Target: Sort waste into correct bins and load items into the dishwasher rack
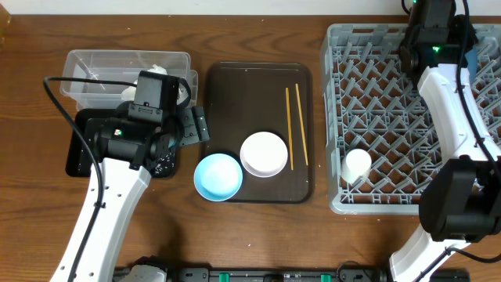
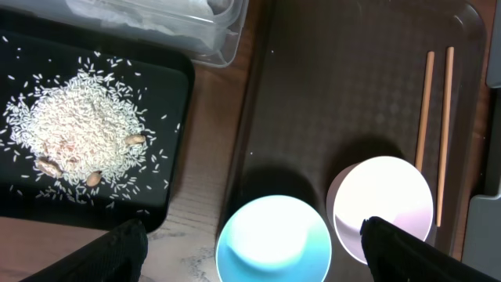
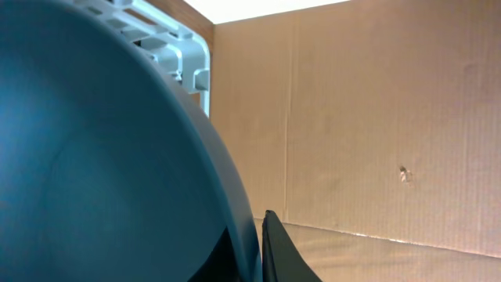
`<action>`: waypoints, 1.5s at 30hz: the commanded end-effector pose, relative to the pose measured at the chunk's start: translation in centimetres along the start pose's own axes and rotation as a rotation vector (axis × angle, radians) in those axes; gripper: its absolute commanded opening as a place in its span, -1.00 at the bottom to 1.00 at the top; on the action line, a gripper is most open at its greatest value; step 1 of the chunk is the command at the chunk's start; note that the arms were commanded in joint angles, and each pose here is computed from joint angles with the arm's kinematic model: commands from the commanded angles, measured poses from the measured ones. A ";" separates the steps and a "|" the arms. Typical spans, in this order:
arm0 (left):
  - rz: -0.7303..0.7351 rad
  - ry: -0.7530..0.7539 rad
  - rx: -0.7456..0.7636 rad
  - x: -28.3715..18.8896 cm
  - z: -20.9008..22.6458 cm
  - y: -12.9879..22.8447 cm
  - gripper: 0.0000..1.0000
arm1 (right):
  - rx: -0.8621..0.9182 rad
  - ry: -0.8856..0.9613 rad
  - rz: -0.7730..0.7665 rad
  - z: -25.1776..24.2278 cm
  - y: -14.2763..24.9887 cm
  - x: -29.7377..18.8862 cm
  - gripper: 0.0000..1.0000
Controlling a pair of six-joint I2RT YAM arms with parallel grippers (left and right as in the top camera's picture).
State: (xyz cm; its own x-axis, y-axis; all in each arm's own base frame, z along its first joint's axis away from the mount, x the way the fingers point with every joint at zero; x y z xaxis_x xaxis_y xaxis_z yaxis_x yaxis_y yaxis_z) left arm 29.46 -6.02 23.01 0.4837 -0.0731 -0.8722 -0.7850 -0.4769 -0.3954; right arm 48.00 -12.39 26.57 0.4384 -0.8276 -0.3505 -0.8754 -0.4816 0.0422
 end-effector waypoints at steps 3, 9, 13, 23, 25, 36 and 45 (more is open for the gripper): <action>-0.011 -0.005 0.006 -0.2 0.0 -0.4 0.79 | 0.111 0.037 -0.034 -1.5 -0.5 0.3 -0.98; -0.011 -0.005 0.006 -0.2 0.0 -0.4 0.79 | 0.199 0.109 -0.055 -5.3 0.8 -0.4 -0.97; -0.011 -0.005 0.006 -0.2 0.0 -0.4 0.79 | 0.075 0.111 -0.058 -6.0 1.5 -0.1 -0.98; -0.011 -0.005 0.006 -0.2 0.0 -0.4 0.79 | 0.014 0.079 0.027 -6.0 4.6 2.5 -0.98; -0.011 -0.005 0.006 -0.2 0.0 -0.4 0.79 | -0.004 0.059 0.031 -5.6 4.9 2.8 -0.98; -0.011 -0.005 0.006 -0.2 0.0 -0.4 0.79 | -0.084 -0.054 -0.032 -2.1 4.6 3.7 -0.97; -0.011 -0.005 0.006 -0.2 0.0 -0.4 0.79 | -0.047 -0.115 -0.075 0.5 4.1 4.0 0.32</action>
State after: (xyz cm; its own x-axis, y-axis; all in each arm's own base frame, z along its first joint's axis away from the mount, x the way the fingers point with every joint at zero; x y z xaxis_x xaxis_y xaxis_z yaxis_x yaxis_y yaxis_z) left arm 29.46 -6.02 23.01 0.4837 -0.0731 -0.8722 -0.7850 -0.4769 -0.3954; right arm 45.99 -18.09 25.69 0.4445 -0.7875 -0.4270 -0.8360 -0.5359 0.1181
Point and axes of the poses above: each gripper's point midway between its finger pads, its own x axis out along the fingers, its own z axis along the line the jaws close on, y = z × x, the point moved 3 cm from there along -x, back along the fingers, and after that the axes turned 15 degrees about -x, right-handed, at the moved point
